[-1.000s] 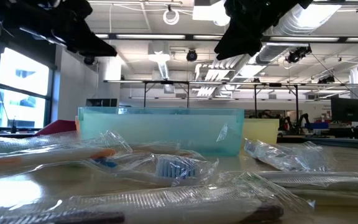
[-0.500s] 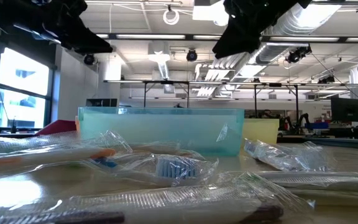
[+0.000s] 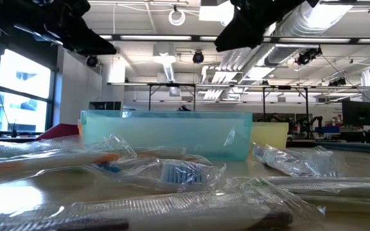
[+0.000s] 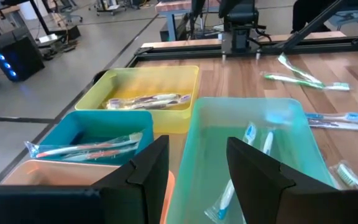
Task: Pick & Place Toothbrushes
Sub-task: Put the blue toothbrush into the green bin
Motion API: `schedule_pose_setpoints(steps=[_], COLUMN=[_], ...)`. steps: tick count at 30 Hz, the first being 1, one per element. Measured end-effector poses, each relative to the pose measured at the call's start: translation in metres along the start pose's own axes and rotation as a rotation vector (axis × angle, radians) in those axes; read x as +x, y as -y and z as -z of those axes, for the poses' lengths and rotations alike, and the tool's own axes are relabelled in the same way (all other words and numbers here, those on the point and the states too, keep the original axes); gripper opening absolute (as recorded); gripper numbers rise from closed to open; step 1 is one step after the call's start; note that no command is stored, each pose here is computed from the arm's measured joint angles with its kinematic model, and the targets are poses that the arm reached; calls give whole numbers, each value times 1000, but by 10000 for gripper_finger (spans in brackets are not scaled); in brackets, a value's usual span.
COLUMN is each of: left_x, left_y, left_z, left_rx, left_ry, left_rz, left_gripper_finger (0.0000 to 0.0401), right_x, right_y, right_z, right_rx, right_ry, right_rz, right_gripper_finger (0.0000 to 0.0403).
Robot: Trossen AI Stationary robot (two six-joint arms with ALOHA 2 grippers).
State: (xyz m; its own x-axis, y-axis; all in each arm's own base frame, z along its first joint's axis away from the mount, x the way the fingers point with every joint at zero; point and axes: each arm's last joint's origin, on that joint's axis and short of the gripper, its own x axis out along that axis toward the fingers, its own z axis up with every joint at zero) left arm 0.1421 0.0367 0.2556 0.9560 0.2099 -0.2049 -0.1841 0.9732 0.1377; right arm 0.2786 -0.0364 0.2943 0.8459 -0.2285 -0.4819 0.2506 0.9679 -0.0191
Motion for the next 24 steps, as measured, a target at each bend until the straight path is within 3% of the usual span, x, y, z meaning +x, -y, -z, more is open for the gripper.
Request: schedule_pose_setpoints(steps=[3, 7, 13, 18, 24], left_x=[0, 0, 0, 0, 0], left_y=[0, 0, 0, 0, 0], left_z=[0, 0, 0, 0, 0], left_rx=[0, 0, 0, 0, 0], left_ry=[0, 0, 0, 0, 0], left_rz=[0, 0, 0, 0, 0], left_gripper_finger=[156, 156, 156, 156, 156], right_x=[-6, -19, -25, -12, -10], right_y=[-1, 4, 11, 12, 13], right_z=[-3, -9, -12, 10, 29], right_rx=[-74, -67, -57, -35, -24], right_ry=[21, 67, 104, 162, 225], right_rz=[-15, -6, -124, -176, -151], right_gripper_finger=[161, 161, 161, 161, 161])
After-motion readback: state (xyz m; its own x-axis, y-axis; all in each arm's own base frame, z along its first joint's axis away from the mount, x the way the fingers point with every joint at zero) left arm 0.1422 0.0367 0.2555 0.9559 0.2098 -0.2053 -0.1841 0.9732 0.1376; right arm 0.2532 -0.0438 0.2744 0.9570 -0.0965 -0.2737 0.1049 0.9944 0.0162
